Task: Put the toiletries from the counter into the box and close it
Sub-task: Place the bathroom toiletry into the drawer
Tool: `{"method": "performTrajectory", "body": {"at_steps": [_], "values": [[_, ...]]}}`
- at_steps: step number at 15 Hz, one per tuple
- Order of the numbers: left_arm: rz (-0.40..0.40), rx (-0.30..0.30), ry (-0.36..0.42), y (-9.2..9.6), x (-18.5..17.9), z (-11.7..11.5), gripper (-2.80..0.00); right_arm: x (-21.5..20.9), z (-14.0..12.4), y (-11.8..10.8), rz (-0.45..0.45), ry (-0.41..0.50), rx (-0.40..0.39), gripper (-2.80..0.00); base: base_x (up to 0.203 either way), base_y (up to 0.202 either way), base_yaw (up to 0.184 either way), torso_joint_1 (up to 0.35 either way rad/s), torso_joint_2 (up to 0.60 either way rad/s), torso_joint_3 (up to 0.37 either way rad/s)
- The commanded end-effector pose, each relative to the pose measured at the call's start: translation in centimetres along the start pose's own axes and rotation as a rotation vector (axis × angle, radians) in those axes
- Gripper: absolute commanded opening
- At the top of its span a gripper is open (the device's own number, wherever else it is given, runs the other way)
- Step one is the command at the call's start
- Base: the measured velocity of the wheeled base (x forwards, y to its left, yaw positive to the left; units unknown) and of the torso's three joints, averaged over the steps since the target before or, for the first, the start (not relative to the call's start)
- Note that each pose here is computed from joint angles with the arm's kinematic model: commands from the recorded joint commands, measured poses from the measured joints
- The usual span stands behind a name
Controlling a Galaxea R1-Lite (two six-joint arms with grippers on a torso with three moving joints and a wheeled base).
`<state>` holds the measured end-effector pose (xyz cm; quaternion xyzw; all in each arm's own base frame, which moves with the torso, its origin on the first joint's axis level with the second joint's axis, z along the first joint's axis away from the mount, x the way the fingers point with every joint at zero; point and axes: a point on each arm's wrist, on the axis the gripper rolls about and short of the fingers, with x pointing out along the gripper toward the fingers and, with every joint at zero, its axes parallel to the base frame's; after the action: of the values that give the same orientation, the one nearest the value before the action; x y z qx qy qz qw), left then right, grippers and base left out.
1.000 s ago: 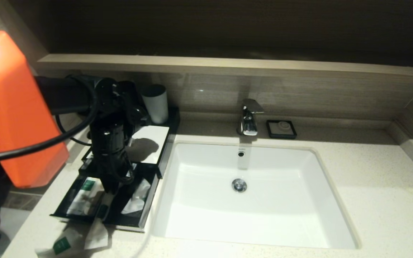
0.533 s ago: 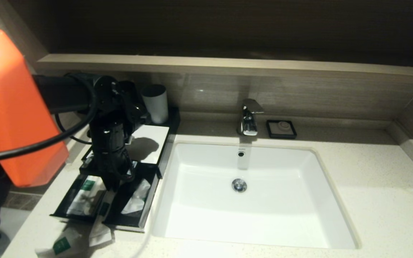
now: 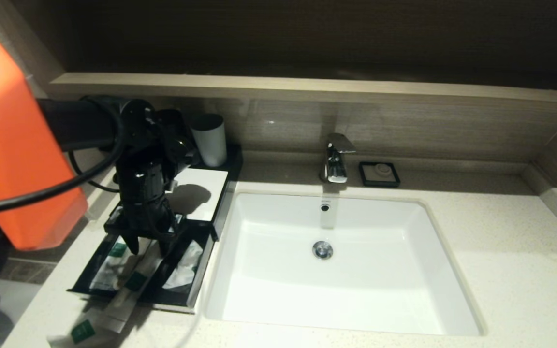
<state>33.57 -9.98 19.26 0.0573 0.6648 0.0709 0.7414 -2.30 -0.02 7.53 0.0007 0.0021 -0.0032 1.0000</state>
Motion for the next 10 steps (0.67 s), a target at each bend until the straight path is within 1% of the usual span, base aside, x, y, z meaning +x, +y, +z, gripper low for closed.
{"method": "performTrajectory", "body": {"at_steps": [1, 3, 6, 10], "values": [[0.000, -0.003, -0.002, 0.3, -0.6, -0.4, 0.00, 0.0, 0.0, 0.0, 0.000, 0.000, 0.000, -2.80, 0.000, 0.000, 0.000, 0.000, 0.00, 0.000], [-0.004, -0.005, -0.011, 0.5, -1.1, -0.7, 0.00, 0.0, 0.0, 0.0, 0.000, 0.000, 0.000, -2.80, 0.000, 0.000, 0.000, 0.000, 0.00, 0.000], [-0.018, -0.016, -0.048, 1.1, -2.7, -1.6, 0.00, 0.0, 0.0, 0.0, 0.000, 0.000, 0.000, -2.80, 0.000, 0.000, 0.000, 0.000, 0.00, 0.000], [-0.043, -0.037, -0.107, 2.6, -6.0, -4.0, 0.00, 0.0, 0.0, 0.0, 0.000, 0.000, 0.000, -2.80, 0.000, 0.000, 0.000, 0.000, 0.00, 0.000]]}}
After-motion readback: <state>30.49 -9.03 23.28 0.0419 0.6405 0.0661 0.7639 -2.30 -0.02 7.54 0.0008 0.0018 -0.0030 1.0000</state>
